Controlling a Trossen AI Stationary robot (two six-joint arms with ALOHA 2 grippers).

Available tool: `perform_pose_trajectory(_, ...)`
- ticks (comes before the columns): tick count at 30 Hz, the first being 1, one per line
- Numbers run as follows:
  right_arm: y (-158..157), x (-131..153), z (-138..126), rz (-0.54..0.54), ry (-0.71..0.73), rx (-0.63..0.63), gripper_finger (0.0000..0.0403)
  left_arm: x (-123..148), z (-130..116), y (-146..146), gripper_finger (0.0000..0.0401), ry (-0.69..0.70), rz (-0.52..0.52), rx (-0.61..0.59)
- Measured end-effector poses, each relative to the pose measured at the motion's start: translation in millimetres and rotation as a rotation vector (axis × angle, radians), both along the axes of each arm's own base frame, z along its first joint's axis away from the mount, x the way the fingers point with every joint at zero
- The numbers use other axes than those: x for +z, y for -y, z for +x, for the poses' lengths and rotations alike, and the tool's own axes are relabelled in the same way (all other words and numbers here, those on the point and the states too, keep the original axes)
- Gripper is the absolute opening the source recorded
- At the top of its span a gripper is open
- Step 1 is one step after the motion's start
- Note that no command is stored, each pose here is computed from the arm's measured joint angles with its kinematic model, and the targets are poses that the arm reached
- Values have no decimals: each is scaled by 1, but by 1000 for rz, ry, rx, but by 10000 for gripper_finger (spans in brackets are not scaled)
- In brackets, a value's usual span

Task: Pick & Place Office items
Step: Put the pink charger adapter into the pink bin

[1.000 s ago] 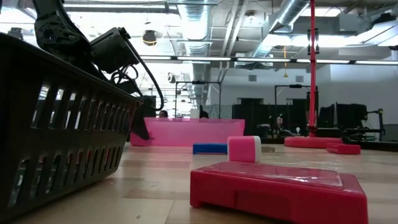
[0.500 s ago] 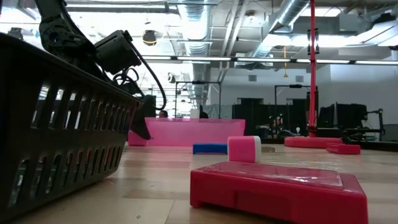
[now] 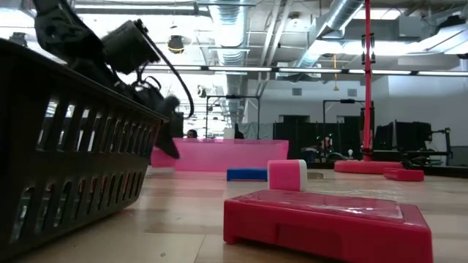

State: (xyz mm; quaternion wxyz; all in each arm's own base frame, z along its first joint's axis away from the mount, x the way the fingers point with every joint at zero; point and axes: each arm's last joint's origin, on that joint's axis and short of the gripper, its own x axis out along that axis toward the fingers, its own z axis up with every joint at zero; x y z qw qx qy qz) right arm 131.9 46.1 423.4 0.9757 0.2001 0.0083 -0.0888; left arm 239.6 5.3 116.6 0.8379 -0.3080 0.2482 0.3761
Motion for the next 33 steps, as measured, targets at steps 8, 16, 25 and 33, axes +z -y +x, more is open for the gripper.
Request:
perform_pose_trajectory(8,0,3,0,-9,25,1,249,39,3,27,228,235,54,-131)
perform_pose_trajectory(16,0,4,0,-30,29,-3,249,79,10,-8,229,292,291,-46)
perform_pose_trajectory(25,1,4,0,-36,29,-10,249,89,23,-89,231,158,326,-22)
perform_pose_trajectory(33,0,4,1,-36,30,-28,249,74,42,-108,235,108,261,-58)
